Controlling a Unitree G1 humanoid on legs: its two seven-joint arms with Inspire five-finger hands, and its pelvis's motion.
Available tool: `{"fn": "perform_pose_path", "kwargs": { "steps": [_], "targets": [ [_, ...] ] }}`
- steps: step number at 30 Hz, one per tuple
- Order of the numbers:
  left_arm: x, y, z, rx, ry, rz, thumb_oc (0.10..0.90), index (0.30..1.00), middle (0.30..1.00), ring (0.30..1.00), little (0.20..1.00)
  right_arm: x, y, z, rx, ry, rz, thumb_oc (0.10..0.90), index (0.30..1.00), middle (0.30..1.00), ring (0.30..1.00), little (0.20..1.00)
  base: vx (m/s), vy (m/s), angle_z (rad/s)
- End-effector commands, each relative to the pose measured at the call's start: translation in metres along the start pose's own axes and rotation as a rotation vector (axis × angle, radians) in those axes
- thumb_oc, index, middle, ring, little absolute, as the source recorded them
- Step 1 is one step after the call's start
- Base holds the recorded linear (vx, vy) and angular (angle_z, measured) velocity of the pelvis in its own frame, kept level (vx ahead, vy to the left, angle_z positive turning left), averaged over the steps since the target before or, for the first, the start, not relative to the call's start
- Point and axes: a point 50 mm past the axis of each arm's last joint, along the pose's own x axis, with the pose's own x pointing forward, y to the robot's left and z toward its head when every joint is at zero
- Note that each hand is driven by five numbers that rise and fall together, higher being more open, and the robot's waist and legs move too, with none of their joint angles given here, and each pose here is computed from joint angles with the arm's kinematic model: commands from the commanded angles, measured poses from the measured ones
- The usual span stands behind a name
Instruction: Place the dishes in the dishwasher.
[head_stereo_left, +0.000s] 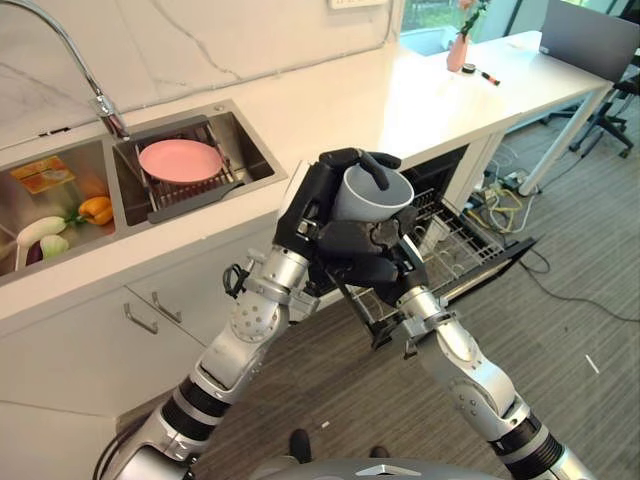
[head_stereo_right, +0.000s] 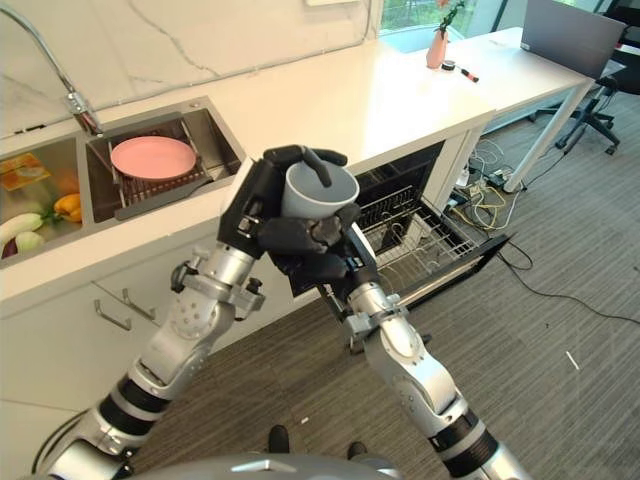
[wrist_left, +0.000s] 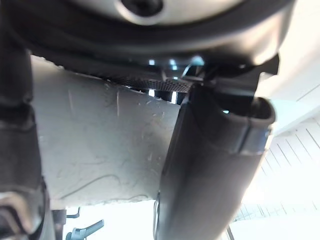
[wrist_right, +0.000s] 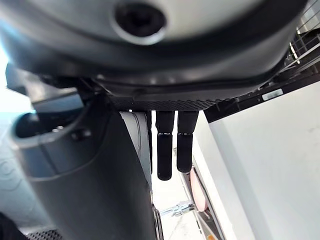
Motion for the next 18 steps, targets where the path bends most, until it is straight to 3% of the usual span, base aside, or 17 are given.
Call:
{"fn": "perform_pose_path", "kwargs": {
  "steps": [1,9,10,11,18],
  "targets": [
    [-0.012,-0.050,-0.067,0.073,0.265,-0.157,0.400,0.300,0.300,0.300,0.300,0.007,0.036,0.127,0.155,-0.771,0.093,0.400,0.300,0.300,0.300,0.300,0.01,0.015,0.11],
    [-0.013,-0.031,-0.065,0.055,0.257,-0.030,0.400,0.300,0.300,0.300,0.300,0.001,0.019,0.121,0.103,-0.769,-0.026,0.400,0.300,0.300,0.300,0.300,0.01,0.012,-0.07],
    [-0.015,-0.030,-0.065,0.048,0.260,-0.022,0.538,0.507,0.507,0.507,0.507,0.000,0.016,0.120,0.106,-0.768,-0.047,0.400,0.300,0.300,0.300,0.300,0.00,0.000,0.00],
    [-0.017,-0.027,-0.065,0.027,0.269,-0.007,0.800,0.900,0.900,0.900,0.900,-0.002,0.011,0.119,0.108,-0.775,-0.092,0.400,0.300,0.300,0.300,0.300,0.00,0.000,0.00],
    [-0.023,-0.011,-0.058,-0.010,0.259,0.064,0.800,0.900,0.900,0.900,0.900,-0.013,-0.011,0.123,-0.024,-0.811,-0.250,0.400,0.300,0.300,0.300,0.300,0.00,0.000,0.00]
  ]
}}
